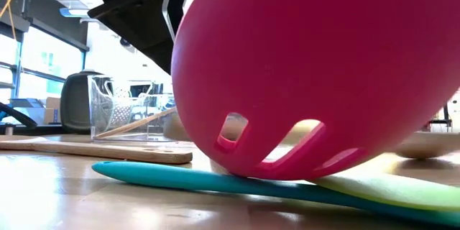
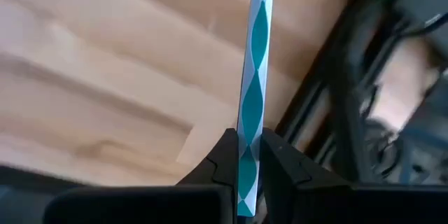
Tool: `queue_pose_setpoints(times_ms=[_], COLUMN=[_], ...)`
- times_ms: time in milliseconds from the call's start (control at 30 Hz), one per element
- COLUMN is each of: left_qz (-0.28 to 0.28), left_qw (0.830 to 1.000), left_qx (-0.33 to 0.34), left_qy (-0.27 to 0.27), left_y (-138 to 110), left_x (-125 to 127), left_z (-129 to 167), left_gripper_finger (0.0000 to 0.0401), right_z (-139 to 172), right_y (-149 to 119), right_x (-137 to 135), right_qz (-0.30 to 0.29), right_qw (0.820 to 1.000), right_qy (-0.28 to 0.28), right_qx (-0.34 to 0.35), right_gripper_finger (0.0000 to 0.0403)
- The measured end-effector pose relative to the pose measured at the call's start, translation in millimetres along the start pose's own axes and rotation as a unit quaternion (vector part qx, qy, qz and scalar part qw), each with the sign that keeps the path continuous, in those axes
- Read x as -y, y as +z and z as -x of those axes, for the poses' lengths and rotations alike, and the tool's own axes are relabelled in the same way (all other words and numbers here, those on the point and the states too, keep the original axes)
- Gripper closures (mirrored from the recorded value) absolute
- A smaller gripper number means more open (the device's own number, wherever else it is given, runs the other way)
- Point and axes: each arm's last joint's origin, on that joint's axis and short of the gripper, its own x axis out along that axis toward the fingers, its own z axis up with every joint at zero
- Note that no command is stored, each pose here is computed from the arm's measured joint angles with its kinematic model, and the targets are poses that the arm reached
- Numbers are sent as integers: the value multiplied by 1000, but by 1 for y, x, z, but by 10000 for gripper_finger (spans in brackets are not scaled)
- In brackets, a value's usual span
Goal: Pick & Place Kitchen Items
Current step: Put the white kitchen knife into the yellow bin
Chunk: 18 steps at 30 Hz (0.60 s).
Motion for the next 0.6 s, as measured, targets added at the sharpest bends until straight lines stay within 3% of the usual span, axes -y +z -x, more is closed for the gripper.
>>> queue_pose_setpoints(times_ms=[333,600], left_qz=[-5,-16], left_qw=[1000,1000], left_qx=[0,-3], left_qy=[2,3], left_y=[0,-1], left_x=[0,-1], left_z=[0,0], left_gripper_finger=[118,118], right_z=[28,42], right_y=[55,120], right_x=[0,7], right_qz=[41,70], right_qw=[984,968], right_qy=[81,73], right_qx=[151,231], right_gripper_finger=[379,379])
